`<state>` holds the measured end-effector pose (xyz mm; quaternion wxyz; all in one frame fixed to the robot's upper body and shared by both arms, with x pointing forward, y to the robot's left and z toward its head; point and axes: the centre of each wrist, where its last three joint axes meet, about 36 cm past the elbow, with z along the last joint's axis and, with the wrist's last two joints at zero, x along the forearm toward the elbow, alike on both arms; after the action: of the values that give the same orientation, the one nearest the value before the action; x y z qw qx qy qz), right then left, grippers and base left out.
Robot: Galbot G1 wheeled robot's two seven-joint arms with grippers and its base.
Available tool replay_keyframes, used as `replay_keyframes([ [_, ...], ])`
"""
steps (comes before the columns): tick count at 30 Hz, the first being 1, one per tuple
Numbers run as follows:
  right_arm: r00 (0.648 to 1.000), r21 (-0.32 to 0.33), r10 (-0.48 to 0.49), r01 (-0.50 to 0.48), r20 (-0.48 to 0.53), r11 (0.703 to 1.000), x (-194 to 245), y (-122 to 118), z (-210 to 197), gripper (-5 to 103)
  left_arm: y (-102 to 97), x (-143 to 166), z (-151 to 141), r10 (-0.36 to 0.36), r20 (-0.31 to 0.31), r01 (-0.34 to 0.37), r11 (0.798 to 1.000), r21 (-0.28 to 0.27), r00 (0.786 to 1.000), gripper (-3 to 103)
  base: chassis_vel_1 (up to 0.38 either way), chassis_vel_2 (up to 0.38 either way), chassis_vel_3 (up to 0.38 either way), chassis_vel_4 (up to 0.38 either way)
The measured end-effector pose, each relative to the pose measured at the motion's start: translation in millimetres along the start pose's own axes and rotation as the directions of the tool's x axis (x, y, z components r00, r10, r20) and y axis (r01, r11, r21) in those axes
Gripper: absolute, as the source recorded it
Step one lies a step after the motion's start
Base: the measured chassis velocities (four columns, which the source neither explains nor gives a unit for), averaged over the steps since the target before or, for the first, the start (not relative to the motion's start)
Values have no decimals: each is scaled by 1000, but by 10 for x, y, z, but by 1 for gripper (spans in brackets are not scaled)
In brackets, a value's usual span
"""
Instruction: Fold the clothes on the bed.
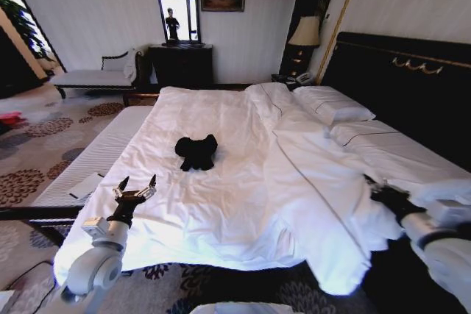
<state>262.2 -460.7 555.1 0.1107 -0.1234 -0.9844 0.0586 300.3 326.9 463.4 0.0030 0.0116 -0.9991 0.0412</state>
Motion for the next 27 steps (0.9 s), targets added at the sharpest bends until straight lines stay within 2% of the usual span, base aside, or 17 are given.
replay_keyframes([
  [12, 990, -2, 132, -132, -56, 991, 145, -351, 320, 1, 22, 10, 101, -8, -25, 8, 1000, 3, 1000, 100, 0, 0, 0, 0],
  [15, 971, 3, 211, -212, -109, 977, 179, -582, 592, 1, 35, 21, 133, -14, -30, 14, 1000, 2, 999, 100, 0, 0, 0, 0],
  [19, 953, -4, 263, -266, -149, 964, 233, -720, 817, 1, 26, 5, 142, -14, -29, 14, 1000, 4, 999, 100, 0, 0, 0, 0],
  [21, 932, -3, 311, -317, -185, 949, 285, -837, 1059, 1, 14, -5, 161, -11, -33, 11, 1000, 0, 999, 100, 0, 0, 0, 0],
  [27, 908, -9, 358, -368, -217, 930, 337, -930, 1326, 1, -1, -1, 179, -11, -40, 10, 1000, -4, 999, 100, 0, 0, 0, 0],
])
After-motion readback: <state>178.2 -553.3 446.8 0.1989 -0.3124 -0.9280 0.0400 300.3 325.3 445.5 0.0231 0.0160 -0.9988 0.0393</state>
